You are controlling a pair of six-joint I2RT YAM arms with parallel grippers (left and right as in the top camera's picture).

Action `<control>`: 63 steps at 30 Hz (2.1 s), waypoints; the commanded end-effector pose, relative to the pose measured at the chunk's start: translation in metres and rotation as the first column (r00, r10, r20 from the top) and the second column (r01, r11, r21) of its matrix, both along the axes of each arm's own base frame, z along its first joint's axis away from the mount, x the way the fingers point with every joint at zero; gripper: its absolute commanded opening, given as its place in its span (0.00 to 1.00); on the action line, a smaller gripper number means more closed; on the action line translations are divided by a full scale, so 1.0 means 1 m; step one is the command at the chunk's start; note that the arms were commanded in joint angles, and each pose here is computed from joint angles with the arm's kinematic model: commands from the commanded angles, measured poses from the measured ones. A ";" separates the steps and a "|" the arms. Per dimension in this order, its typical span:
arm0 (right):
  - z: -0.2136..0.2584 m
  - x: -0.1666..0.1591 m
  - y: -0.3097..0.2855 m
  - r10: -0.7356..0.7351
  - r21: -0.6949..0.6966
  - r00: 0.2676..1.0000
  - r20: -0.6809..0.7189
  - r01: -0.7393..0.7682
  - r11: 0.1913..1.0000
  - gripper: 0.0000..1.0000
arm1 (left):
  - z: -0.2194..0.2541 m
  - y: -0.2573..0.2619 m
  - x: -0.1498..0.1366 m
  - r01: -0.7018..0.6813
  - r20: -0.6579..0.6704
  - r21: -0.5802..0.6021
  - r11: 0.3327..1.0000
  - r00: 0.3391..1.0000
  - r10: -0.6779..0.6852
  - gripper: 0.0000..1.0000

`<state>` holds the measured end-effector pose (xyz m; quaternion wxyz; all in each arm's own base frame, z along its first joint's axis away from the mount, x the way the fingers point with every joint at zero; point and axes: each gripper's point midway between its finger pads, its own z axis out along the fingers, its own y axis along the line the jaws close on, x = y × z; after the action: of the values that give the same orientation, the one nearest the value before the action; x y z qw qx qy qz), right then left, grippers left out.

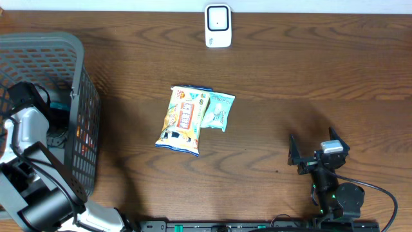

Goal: Scan the item barcode
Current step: 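Reach the left gripper into the basket and grasp the orange Kleenex pack, then carry the orange Kleenex pack out and set it right of the green pack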

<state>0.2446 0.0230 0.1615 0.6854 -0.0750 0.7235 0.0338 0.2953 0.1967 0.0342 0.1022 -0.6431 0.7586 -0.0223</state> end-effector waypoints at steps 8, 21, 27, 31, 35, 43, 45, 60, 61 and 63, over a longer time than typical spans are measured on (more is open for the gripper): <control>-0.001 0.000 0.001 0.005 -0.003 1.000 0.001 -0.005 1.000 0.99 | -0.015 -0.009 -0.003 0.001 -0.019 -0.063 0.998 1.000 -0.002 0.07; -0.001 0.000 0.001 0.005 -0.003 1.000 0.001 -0.005 1.000 0.99 | 0.169 0.028 0.010 -0.054 0.365 0.226 0.973 0.930 -0.033 0.08; -0.001 0.000 0.001 0.005 -0.002 1.000 0.001 -0.005 1.000 0.99 | 0.280 -0.012 0.009 -0.024 0.647 0.325 0.945 0.735 -0.204 0.07; -0.001 0.000 0.001 0.005 -0.002 1.000 0.001 -0.005 1.000 0.99 | 0.353 -0.073 0.018 0.118 0.781 0.411 0.904 0.466 -0.415 0.07; -0.001 0.000 0.001 0.005 -0.003 1.000 0.001 -0.005 1.000 0.99 | 0.375 -0.136 0.030 0.259 0.783 0.478 0.839 0.308 -0.541 0.08; -0.001 0.000 0.001 0.005 -0.003 1.000 0.001 -0.005 1.000 0.99 | 0.319 -0.289 0.072 0.643 0.678 0.502 0.578 0.122 -0.725 0.07; -0.001 0.000 0.001 0.005 -0.002 1.000 0.001 -0.005 1.000 0.99 | 0.293 -0.326 0.080 0.716 0.641 0.488 0.499 0.093 -0.762 0.07; -0.001 0.000 0.001 0.005 -0.003 1.000 0.001 -0.005 1.000 0.99 | 0.093 -0.515 0.073 0.967 0.519 0.228 0.115 -0.021 -0.855 0.08; -0.001 0.000 0.001 0.005 -0.003 1.000 0.001 -0.005 1.000 0.99 | 0.081 -0.519 0.070 0.973 0.509 0.202 0.108 -0.011 -0.861 0.07; -0.001 0.000 0.001 0.005 -0.002 1.000 0.001 -0.005 1.000 0.99 | 0.060 -0.526 0.064 0.982 0.492 0.159 0.097 0.006 -0.871 0.08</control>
<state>0.2446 0.0230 0.1614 0.6853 -0.0750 0.7236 0.0338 0.3626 -0.3213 0.1127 0.1852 0.0527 0.9230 -0.3331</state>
